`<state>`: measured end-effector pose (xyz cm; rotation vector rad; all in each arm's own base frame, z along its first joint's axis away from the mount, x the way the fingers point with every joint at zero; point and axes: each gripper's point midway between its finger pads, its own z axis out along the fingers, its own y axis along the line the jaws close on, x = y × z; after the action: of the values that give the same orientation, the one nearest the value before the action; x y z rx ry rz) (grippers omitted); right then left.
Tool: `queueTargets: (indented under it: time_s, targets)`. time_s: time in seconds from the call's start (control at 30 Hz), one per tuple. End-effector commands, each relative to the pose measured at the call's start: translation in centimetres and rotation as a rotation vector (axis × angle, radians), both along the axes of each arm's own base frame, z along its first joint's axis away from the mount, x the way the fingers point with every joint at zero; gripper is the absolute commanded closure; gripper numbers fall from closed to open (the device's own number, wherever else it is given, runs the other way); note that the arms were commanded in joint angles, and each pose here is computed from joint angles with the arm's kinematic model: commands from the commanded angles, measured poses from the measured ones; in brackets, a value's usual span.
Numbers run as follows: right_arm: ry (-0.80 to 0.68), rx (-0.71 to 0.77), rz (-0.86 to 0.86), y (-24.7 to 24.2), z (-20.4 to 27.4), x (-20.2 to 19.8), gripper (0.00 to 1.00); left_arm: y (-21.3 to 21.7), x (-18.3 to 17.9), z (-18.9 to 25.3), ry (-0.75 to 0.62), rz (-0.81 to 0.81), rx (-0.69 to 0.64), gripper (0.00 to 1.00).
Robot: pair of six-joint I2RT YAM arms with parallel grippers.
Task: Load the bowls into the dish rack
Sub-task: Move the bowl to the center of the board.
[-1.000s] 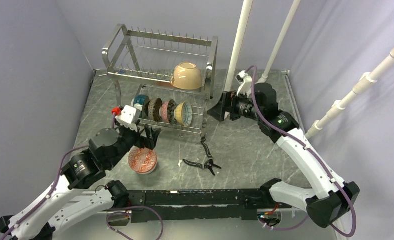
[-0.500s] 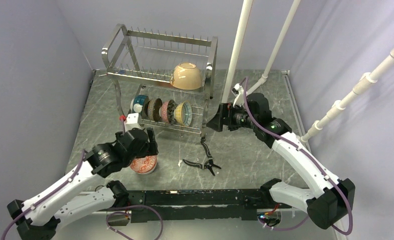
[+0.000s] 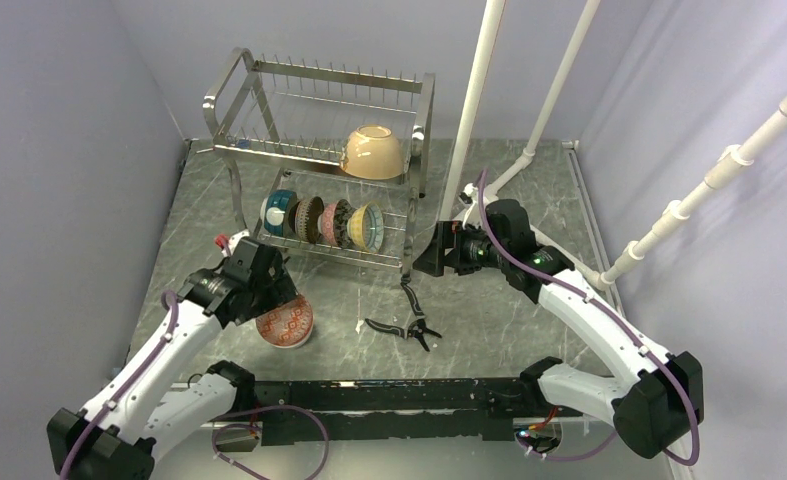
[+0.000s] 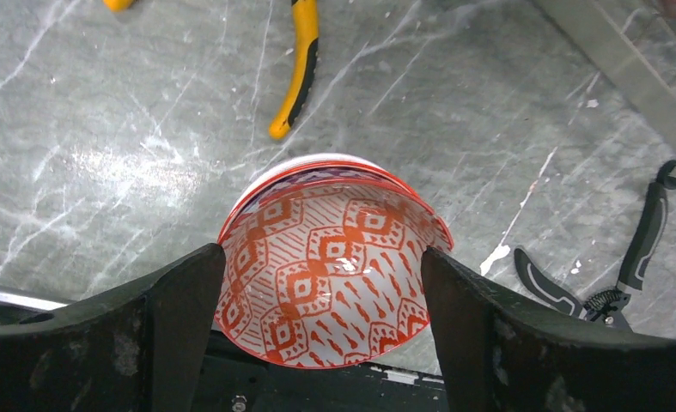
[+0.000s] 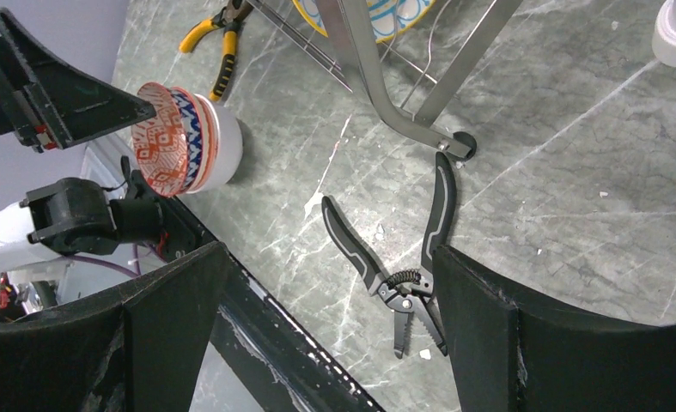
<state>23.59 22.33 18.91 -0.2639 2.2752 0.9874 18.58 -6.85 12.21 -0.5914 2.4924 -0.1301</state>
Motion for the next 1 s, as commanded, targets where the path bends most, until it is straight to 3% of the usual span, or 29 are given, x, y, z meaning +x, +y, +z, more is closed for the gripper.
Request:
queueTargets:
  time_s: [0.0,0.23,0.57,0.77,0.97]
  targets:
    - [-0.058,0.040,0.007,0.3,1.5,0.3,0.07,0.0,-0.7,-1.0,0.083,0.073,-0.042,0.14]
    - [-0.062,0.034,0.013,0.3,1.5,0.3,0.07,2.9,-1.8,-1.3,0.103,0.278,0.017,0.27]
    - [-0.068,0.029,0.017,0.4,1.6,0.5,0.07,5.4,-2.6,0.0,0.031,0.411,0.067,0.30]
    - [-0.062,0.031,0.022,0.4,1.4,0.4,0.07,4.8,-2.3,-2.0,0.081,0.398,0.068,0.36]
    - [-0.042,0.040,0.033,0.6,0.7,0.1,0.07,2.8,-0.9,-3.6,0.039,0.306,-0.017,0.52]
